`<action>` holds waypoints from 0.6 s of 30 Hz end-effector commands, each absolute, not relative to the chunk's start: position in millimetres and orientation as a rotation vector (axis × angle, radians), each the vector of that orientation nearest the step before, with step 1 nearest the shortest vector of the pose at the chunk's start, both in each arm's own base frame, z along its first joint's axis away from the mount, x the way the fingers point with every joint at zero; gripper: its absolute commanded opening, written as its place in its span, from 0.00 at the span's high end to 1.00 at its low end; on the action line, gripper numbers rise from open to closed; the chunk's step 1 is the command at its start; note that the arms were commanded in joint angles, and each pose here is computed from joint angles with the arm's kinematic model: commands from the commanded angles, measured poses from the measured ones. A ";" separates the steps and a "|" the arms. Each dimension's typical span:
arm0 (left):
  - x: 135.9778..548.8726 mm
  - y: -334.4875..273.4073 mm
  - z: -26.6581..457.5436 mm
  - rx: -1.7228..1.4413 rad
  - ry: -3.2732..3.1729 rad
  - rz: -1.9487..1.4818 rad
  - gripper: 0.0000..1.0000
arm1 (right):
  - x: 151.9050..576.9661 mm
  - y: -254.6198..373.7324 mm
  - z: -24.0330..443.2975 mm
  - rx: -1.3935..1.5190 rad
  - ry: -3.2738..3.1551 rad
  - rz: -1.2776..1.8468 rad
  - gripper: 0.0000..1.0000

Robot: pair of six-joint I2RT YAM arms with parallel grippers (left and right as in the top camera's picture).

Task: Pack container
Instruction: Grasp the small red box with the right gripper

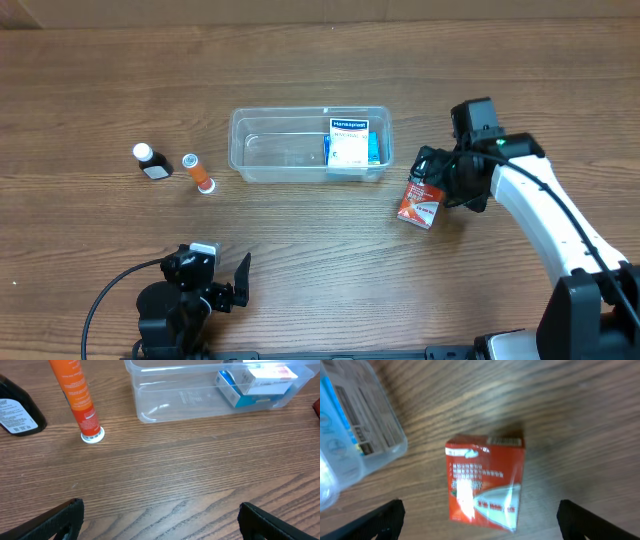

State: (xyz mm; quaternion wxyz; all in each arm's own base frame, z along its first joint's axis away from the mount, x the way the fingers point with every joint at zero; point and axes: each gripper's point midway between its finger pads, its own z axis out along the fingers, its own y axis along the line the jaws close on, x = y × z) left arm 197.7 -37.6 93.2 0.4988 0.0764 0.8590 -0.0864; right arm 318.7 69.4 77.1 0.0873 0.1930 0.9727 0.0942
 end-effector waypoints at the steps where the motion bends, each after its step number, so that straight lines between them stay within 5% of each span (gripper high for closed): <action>1: 197.9 -39.1 93.9 0.205 2.069 -0.206 0.00 | 307.3 76.1 60.1 0.489 2.923 0.328 0.00; 18: 197.9 -39.1 93.9 0.205 2.069 -0.206 0.00 | 310.4 78.5 20.7 0.414 2.900 0.349 0.05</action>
